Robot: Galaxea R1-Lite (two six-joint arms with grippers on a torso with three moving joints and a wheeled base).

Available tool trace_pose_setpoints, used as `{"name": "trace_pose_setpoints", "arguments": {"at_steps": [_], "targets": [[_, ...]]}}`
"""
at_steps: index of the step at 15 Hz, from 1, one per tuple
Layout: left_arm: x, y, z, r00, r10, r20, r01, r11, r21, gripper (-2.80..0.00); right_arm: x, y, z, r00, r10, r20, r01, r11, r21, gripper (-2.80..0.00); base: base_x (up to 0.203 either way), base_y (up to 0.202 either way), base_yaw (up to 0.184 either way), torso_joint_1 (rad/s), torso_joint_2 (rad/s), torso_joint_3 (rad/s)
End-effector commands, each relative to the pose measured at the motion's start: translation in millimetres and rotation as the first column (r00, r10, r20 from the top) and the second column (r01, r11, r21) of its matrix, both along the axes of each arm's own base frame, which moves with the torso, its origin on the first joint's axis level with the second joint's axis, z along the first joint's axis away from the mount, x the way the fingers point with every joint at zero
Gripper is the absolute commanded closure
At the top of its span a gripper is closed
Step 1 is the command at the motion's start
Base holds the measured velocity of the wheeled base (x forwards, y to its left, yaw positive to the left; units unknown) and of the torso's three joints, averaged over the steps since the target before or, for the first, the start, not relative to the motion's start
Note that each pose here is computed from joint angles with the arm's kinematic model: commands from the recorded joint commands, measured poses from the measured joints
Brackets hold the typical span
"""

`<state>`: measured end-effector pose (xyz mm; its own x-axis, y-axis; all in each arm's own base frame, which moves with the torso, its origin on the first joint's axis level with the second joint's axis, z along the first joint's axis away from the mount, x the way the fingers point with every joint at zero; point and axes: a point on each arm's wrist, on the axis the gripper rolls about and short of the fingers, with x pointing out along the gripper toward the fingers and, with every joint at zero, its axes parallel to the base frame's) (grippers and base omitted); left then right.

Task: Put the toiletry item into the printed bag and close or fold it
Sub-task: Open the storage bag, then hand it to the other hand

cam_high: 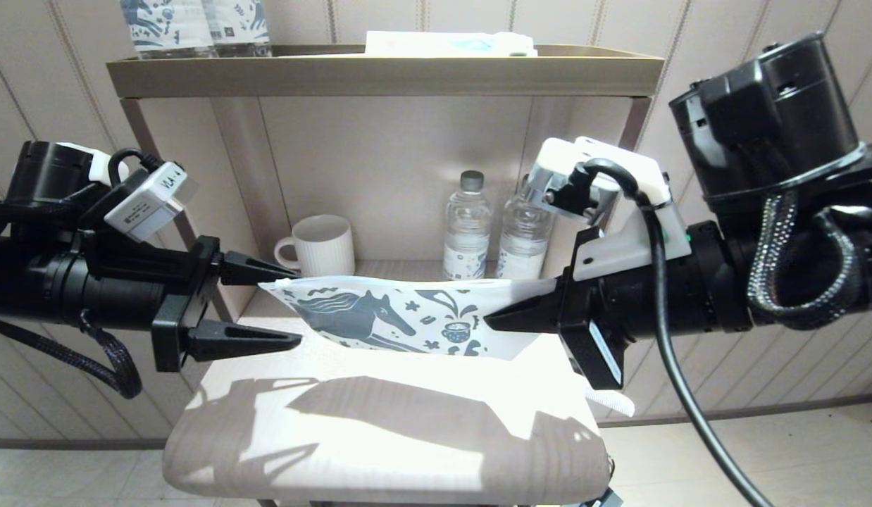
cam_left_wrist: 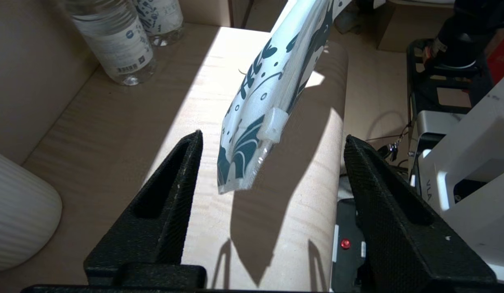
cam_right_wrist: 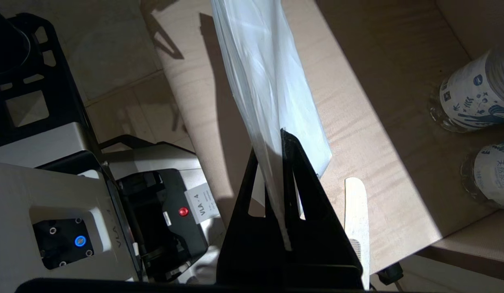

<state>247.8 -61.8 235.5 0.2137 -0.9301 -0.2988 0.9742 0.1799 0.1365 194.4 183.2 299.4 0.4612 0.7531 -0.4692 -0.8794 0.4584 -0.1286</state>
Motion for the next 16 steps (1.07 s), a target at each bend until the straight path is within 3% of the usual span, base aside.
{"name": "trace_pose_setpoints", "arguments": {"at_steps": [1,11,12,13,16], "targets": [[1,0,-2,1.0,-0.007,-0.006,0.007,1.0,-0.002,-2.8,1,5,-1,1.0,0.014,-0.004,-0.014,1.0,-0.004,0.0,0.0,0.0,0.0,0.0,0.0,0.0],[5,-1,-6,1.0,0.003,-0.019,-0.002,1.0,0.009,-2.8,2,15,-1,0.999,0.04,-0.004,-0.04,0.999,-0.003,0.0,0.0,0.0,0.0,0.0,0.0,0.0],[5,-1,-6,1.0,0.003,-0.019,-0.002,1.0,0.009,-1.51,2,15,-1,0.999,0.04,-0.002,-0.04,0.999,-0.002,0.0,0.0,0.0,0.0,0.0,0.0,0.0],[5,-1,-6,1.0,0.003,-0.018,-0.002,1.0,0.008,0.0,2,16,-1,0.999,0.04,-0.004,-0.04,0.999,-0.003,0.0,0.0,0.0,0.0,0.0,0.0,0.0],[5,-1,-6,1.0,0.003,-0.019,-0.002,1.0,0.009,0.0,3,16,-1,0.999,0.041,-0.003,-0.041,0.999,-0.002,0.0,0.0,0.0,0.0,0.0,0.0,0.0]]}}
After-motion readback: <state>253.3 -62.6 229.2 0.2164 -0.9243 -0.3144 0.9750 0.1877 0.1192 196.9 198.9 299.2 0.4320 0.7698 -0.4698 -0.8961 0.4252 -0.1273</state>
